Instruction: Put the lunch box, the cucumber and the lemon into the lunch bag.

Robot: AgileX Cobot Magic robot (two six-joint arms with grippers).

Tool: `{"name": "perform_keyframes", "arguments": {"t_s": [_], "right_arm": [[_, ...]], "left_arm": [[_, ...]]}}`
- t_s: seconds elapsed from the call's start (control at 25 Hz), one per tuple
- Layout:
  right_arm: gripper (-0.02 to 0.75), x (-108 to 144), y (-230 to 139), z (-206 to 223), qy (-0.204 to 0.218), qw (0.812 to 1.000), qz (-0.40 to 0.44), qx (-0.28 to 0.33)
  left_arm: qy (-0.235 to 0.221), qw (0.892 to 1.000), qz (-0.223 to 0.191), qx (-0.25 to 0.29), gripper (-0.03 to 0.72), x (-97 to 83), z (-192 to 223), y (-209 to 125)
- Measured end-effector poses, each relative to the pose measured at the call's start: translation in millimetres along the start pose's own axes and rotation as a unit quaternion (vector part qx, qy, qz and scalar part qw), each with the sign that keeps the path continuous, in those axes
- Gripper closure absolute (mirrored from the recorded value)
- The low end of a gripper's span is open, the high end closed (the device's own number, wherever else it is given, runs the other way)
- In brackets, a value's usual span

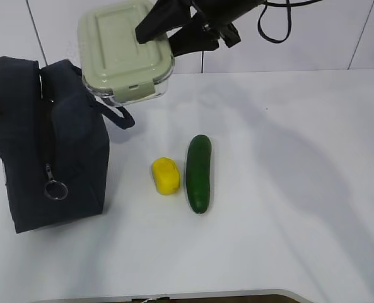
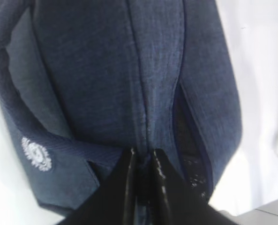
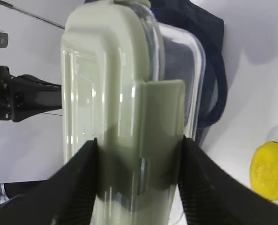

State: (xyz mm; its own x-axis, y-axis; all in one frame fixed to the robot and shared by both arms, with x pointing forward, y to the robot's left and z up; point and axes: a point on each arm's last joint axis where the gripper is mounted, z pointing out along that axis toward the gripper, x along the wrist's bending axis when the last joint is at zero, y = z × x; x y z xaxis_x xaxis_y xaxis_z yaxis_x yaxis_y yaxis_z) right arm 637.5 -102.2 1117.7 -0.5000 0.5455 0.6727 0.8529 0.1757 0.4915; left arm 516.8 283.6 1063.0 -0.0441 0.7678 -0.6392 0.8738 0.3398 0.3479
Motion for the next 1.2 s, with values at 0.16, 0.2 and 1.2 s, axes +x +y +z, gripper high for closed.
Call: {"name": "perform_keyframes", "arguments": {"t_s": [0.16, 0.2, 1.2], "right_arm": [[0.353, 6, -1, 6, 0.002, 1.0, 0.01, 0.002], [0.353, 7, -1, 7, 0.002, 1.0, 0.012, 0.002], [0.356, 25, 2, 71, -0.063, 0.998, 0.016, 0.025]], "left_arm": [[-0.021, 1.0, -0.003, 0.0, 0.673, -3.9, 0, 0], [-0.023, 1.0, -0.003, 0.001, 0.673, -4.1, 0, 0], [-0.046, 0.999, 0.016, 0.015, 0.673, -8.3, 0, -3]]}}
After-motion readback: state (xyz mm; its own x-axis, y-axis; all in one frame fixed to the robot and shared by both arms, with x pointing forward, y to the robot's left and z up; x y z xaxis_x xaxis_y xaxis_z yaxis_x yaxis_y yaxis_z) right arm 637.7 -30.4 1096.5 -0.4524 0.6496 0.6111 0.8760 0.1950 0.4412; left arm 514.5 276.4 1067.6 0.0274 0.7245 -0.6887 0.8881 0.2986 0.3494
